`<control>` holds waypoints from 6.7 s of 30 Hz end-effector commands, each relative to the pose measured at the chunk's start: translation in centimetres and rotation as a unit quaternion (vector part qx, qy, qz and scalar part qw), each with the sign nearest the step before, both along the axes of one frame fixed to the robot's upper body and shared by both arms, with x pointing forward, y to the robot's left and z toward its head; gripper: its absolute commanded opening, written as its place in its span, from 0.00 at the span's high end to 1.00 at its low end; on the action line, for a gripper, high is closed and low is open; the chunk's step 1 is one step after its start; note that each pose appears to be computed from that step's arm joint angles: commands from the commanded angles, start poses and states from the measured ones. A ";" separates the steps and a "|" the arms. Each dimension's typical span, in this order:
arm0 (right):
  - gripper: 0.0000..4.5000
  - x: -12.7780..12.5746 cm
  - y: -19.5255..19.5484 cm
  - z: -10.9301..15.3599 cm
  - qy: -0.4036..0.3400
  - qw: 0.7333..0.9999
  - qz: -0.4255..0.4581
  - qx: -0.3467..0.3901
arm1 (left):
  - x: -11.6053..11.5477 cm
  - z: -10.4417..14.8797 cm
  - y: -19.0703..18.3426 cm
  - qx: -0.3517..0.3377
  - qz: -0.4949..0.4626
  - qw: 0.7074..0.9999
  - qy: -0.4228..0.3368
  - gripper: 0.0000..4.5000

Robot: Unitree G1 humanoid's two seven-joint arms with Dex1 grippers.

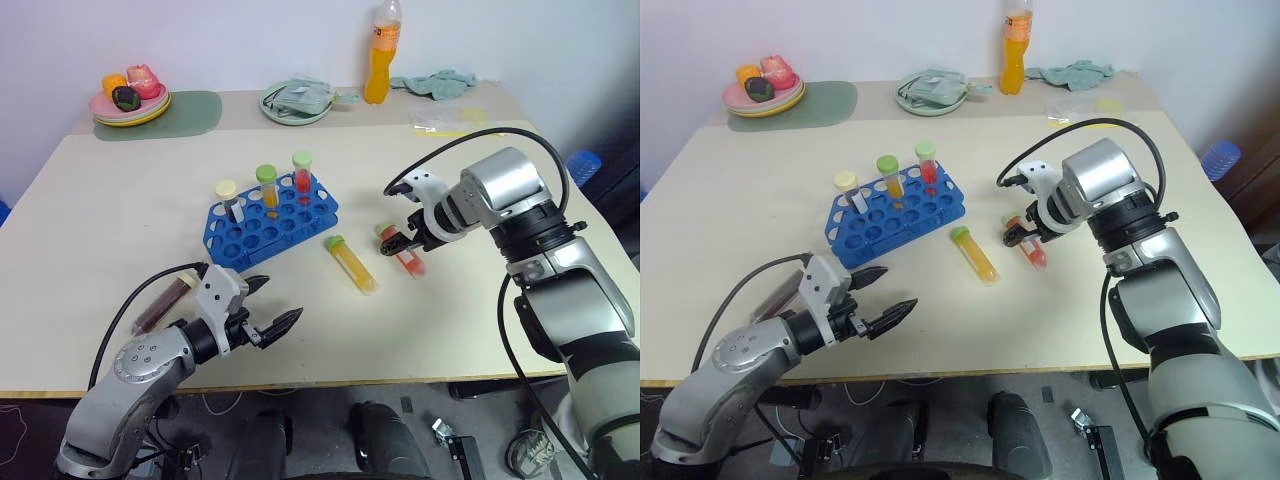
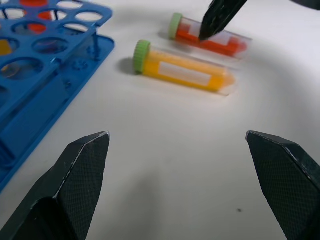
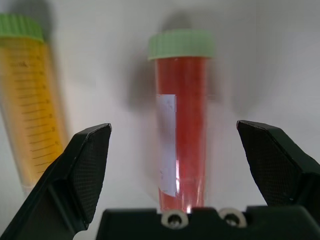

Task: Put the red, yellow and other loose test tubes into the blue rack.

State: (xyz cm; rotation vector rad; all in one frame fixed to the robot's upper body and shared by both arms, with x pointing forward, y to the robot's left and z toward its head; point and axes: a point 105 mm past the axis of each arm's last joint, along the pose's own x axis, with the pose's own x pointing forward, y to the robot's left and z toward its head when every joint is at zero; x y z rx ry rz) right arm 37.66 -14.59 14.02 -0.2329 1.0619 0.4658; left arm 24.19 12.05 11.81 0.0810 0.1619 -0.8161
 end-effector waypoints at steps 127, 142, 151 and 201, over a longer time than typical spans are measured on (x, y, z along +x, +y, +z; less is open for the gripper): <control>0.01 -1.9 9.8 1.4 -0.035 0.992 0.099 0.064 | -0.1 -0.1 3.8 0.028 0.031 0.999 -0.020 0.00; 0.84 -2.1 10.1 0.7 -0.021 0.993 0.108 0.037 | -0.6 -0.2 3.4 0.022 0.040 0.999 -0.021 0.00; 0.84 -5.6 15.5 7.7 -0.296 0.870 0.291 0.266 | -0.2 0.2 4.4 0.030 0.061 0.997 -0.023 0.00; 0.02 -0.6 20.4 3.9 -0.562 0.733 0.152 0.352 | 1.3 1.1 7.6 0.024 0.133 0.990 -0.050 0.00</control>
